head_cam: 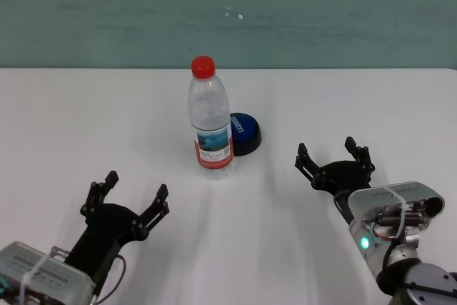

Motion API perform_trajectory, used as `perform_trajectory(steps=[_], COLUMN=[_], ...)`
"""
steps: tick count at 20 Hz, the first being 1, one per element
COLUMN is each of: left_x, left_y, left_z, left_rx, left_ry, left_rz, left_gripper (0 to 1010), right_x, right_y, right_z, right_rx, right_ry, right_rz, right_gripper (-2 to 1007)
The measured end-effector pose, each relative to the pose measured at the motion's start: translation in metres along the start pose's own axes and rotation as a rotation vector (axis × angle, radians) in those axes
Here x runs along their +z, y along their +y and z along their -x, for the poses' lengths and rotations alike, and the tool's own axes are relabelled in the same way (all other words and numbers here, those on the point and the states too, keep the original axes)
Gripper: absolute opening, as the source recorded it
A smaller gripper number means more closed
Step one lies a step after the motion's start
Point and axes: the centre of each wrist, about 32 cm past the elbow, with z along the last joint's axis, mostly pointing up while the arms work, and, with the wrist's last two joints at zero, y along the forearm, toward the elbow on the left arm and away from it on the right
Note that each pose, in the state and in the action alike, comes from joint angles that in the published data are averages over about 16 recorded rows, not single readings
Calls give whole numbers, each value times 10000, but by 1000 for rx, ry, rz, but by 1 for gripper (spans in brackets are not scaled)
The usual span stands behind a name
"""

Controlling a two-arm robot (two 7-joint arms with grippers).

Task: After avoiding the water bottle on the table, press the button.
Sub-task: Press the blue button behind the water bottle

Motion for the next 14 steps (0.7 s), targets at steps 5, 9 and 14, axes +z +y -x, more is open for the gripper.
perform_trajectory(steps=[5,9,14], left_x=[-2,-3,-4], left_y=[2,3,3], left_z=[3,4,4], left_rx=[-4,-6,-7], left_ry=[1,1,1], left_rz=[1,2,2], left_gripper=[1000,1000,1000], right_x=[0,0,14], right_y=[0,0,-1], right_z=[0,0,-12], right_rx=[0,0,15], right_ry=[0,0,-11], right_rz=[0,0,-3], right_gripper=[1004,1004,1004])
